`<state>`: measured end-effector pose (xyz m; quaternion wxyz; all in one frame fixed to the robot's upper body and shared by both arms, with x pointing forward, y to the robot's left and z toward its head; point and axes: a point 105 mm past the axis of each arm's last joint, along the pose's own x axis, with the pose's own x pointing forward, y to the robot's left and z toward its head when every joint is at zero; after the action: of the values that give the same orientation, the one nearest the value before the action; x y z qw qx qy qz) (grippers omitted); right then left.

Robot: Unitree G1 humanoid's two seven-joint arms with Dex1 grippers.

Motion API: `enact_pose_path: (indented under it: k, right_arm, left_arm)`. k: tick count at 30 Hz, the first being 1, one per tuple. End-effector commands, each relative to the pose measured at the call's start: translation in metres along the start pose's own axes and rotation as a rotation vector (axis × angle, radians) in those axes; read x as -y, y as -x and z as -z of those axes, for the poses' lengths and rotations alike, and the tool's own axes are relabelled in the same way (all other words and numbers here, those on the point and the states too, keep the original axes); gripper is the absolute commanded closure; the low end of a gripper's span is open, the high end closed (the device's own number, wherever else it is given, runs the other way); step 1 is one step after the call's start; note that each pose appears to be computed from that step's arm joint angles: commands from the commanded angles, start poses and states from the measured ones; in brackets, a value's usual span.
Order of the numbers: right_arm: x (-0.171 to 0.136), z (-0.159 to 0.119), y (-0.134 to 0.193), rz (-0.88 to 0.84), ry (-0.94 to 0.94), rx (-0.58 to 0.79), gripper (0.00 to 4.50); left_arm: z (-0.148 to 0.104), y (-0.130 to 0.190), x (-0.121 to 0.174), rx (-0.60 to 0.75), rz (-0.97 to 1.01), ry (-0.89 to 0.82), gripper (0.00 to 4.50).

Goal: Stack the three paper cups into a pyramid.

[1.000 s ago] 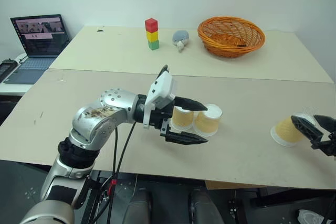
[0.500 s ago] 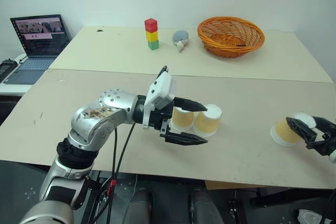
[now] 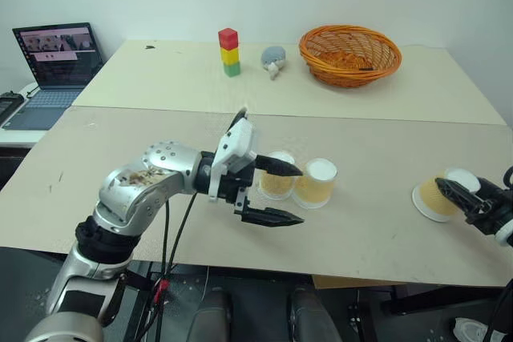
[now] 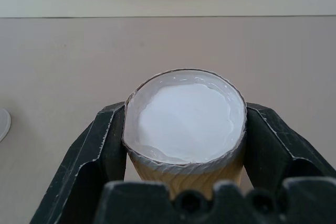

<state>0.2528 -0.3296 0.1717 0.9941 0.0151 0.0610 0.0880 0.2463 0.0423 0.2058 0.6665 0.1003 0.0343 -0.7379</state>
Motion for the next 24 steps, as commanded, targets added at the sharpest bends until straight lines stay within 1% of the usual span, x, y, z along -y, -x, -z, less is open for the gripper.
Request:
enact_pose_path:
  k: [1,3,5,7,9,12,14,16,18,21,24]
  right_arm:
    - [-0.002,-0.024,-0.003,-0.002,0.051,0.074,1.68]
    - [-0.006,-0.034,-0.007,-0.021,0.059,0.100,1.68]
    - [-0.016,-0.051,-0.016,-0.088,0.051,0.142,1.68]
    - [-0.034,-0.075,-0.025,-0.193,0.057,0.204,1.68]
    - [-0.043,-0.091,-0.029,-0.250,0.057,0.240,1.68]
    - [-0.073,-0.134,-0.035,-0.436,0.035,0.314,1.68]
    - [-0.095,-0.151,-0.037,-0.564,0.041,0.309,1.68]
    - [-0.114,-0.156,-0.041,-0.680,0.043,0.269,1.68]
    - [-0.130,-0.153,-0.045,-0.774,0.047,0.222,1.68]
    - [-0.158,-0.135,-0.054,-0.902,0.104,0.123,1.68]
    - [-0.178,-0.118,-0.057,-1.005,0.153,0.057,1.68]
  left_arm:
    - [0.001,0.010,0.004,-0.017,-0.022,-0.029,0.00]
    - [0.003,0.016,0.004,-0.015,-0.038,-0.017,0.00]
    - [0.002,0.023,0.002,-0.005,-0.072,-0.003,0.00]
    - [0.001,0.029,0.001,-0.002,-0.105,-0.001,0.00]
    - [0.000,0.031,0.000,0.000,-0.121,0.000,0.00]
    - [-0.001,0.032,-0.001,0.008,-0.139,-0.003,0.00]
    - [-0.001,0.031,-0.001,0.009,-0.153,-0.004,0.00]
    - [-0.001,0.032,-0.001,0.008,-0.165,-0.007,0.00]
    - [0.000,0.033,-0.001,0.008,-0.177,-0.009,0.00]
    - [0.002,0.034,-0.002,0.005,-0.198,-0.013,0.00]
    - [0.001,0.033,-0.002,0.009,-0.208,-0.022,0.00]
